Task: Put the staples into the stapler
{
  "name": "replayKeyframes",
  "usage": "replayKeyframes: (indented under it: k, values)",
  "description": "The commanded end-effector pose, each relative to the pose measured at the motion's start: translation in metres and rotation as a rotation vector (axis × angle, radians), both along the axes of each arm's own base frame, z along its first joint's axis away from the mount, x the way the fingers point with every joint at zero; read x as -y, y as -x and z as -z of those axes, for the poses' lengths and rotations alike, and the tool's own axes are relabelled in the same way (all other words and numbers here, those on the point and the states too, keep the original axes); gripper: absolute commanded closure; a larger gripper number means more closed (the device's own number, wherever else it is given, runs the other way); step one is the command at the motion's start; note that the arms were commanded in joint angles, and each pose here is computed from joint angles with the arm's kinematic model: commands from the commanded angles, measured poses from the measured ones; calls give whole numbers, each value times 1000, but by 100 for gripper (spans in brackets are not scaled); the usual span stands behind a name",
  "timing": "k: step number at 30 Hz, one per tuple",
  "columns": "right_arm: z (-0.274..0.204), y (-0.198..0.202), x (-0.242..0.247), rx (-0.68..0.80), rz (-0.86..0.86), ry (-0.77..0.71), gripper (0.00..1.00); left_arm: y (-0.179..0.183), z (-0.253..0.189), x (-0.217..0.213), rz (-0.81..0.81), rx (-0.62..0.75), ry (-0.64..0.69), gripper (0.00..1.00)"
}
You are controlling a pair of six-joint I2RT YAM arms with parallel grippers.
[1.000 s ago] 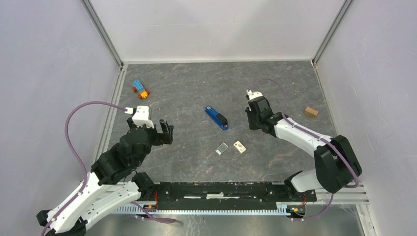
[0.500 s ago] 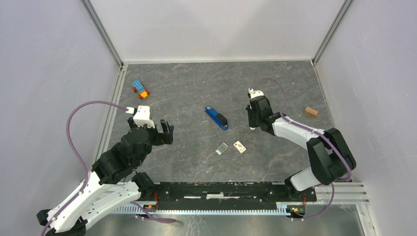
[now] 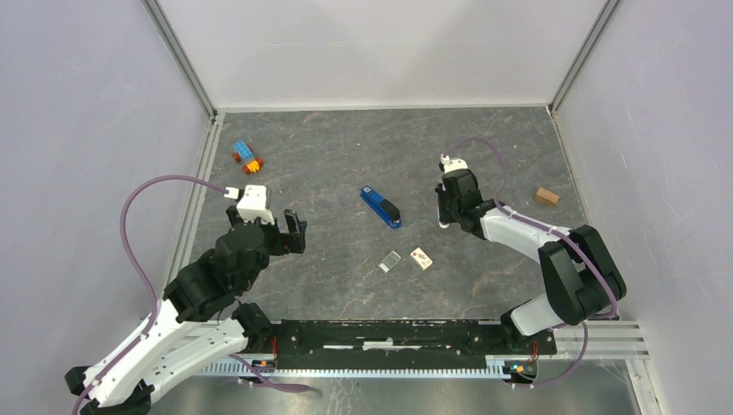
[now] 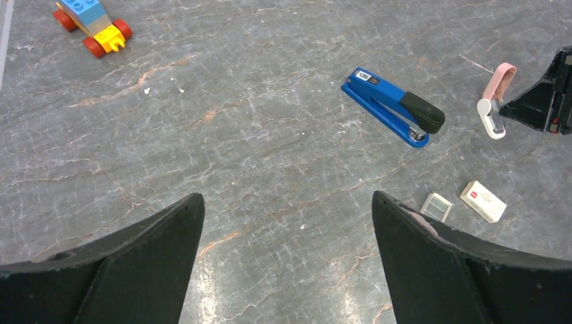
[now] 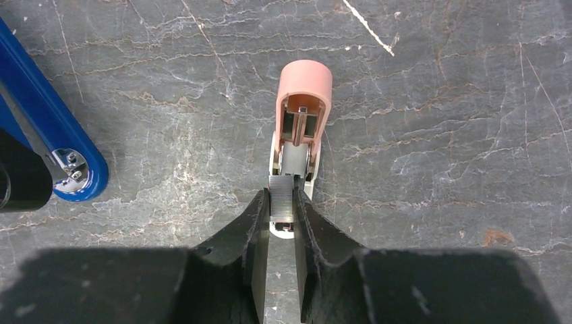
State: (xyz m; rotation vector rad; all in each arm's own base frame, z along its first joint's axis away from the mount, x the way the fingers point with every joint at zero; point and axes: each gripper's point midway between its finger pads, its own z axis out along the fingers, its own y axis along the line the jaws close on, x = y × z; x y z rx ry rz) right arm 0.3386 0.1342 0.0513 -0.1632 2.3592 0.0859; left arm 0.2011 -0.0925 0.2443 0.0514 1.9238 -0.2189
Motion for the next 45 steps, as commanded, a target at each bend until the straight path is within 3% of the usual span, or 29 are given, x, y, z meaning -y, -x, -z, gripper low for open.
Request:
replayKeyframes:
  k: [1, 45]
  values:
    - [1, -6, -1, 24, 4, -15, 77, -3, -4, -1, -5, 18, -6, 0]
    - [22, 2, 7, -13, 42, -7, 77, -4, -2, 0, -7, 10, -18, 0]
